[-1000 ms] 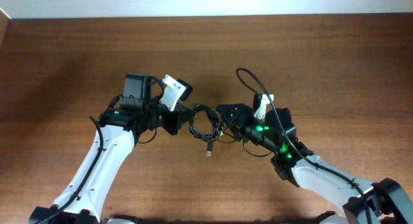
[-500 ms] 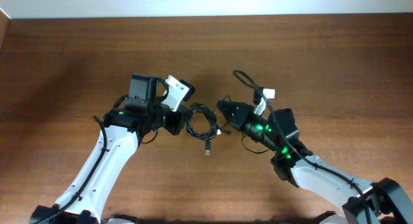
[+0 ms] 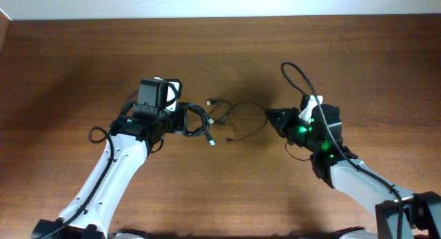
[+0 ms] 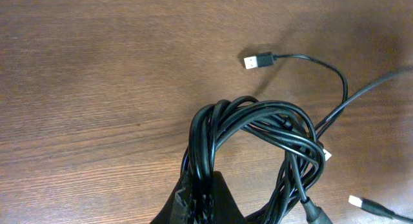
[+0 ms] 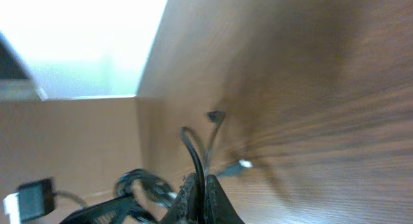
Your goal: Untangle cables
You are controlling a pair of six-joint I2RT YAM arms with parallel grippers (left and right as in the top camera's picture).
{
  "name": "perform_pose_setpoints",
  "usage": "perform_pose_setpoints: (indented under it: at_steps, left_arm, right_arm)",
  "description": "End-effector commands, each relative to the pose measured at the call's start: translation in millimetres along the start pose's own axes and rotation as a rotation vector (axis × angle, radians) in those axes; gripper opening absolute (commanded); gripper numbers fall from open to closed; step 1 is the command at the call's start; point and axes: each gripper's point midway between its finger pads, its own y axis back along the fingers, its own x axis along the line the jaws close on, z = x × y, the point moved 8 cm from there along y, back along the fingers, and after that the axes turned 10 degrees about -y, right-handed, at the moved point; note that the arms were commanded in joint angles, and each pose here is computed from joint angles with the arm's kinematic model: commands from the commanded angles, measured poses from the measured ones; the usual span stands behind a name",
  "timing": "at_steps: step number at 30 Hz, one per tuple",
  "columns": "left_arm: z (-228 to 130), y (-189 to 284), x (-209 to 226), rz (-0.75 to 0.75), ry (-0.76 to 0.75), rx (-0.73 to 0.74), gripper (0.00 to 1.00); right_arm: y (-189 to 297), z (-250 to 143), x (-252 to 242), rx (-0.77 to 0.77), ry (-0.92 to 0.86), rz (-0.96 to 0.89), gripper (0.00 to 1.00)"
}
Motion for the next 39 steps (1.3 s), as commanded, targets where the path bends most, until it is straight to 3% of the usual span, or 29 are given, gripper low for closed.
perform_pose_setpoints:
  at_steps: [1, 6, 7, 8, 10, 14, 22, 27, 33, 34, 35, 36, 39]
  left_arm:
    - [10, 6, 2, 0.021, 0.061, -0.045, 0.0]
    - [15, 8, -16, -0.174, 0.053, -0.074, 0.0]
    - [17, 9, -19, -0.212, 0.05, -0.083, 0.0]
    - [18, 9, -21, -0.234, 0.053, -0.089, 0.0]
    - [19, 10, -23, -0.255, 0.093, -0.092, 0.0]
    - [22, 10, -23, -0.262, 0.199, -0.094, 0.0]
    - [23, 12, -29, -0.334, 0.2, -0.094, 0.0]
    - [22, 12, -34, -0.356, 0.192, -0.088, 0.0]
    - [21, 13, -48, -0.38, 0.156, -0.078, 0.0]
    - [21, 12, -49, -0.378, 0.152, -0.077, 0.0]
    - [21, 12, -49, -0.369, 0.151, -0.081, 0.0]
    - [22, 11, -45, -0.331, 0.154, -0.085, 0.0]
    - [22, 8, -26, -0.157, 0.176, -0.104, 0.0]
  right_arm:
    - [1, 0, -5, 0.034, 0.022, -0.019, 0.04]
    - [2, -9, -5, 0.126, 0.098, -0.006, 0.39]
    - [2, -12, -5, 0.159, 0.124, 0.005, 0.55]
    - [3, -14, -5, 0.179, 0.135, 0.008, 0.64]
    - [4, -19, -7, 0.228, 0.121, 0.003, 0.72]
    - [3, -36, -5, 0.345, 0.171, 0.035, 0.74]
    - [-7, -84, 2, 0.485, 0.25, 0.052, 0.73]
    - [-9, -88, 16, 0.476, 0.285, 0.13, 0.48]
    - [-9, -87, 22, 0.472, 0.255, 0.15, 0.26]
    - [-9, -87, 21, 0.472, 0.254, 0.148, 0.26]
    - [-9, -87, 20, 0.474, 0.248, 0.139, 0.34]
    - [-9, -88, 16, 0.479, 0.236, 0.118, 0.5]
    - [-9, -88, 2, 0.476, 0.183, 0.026, 0.55]
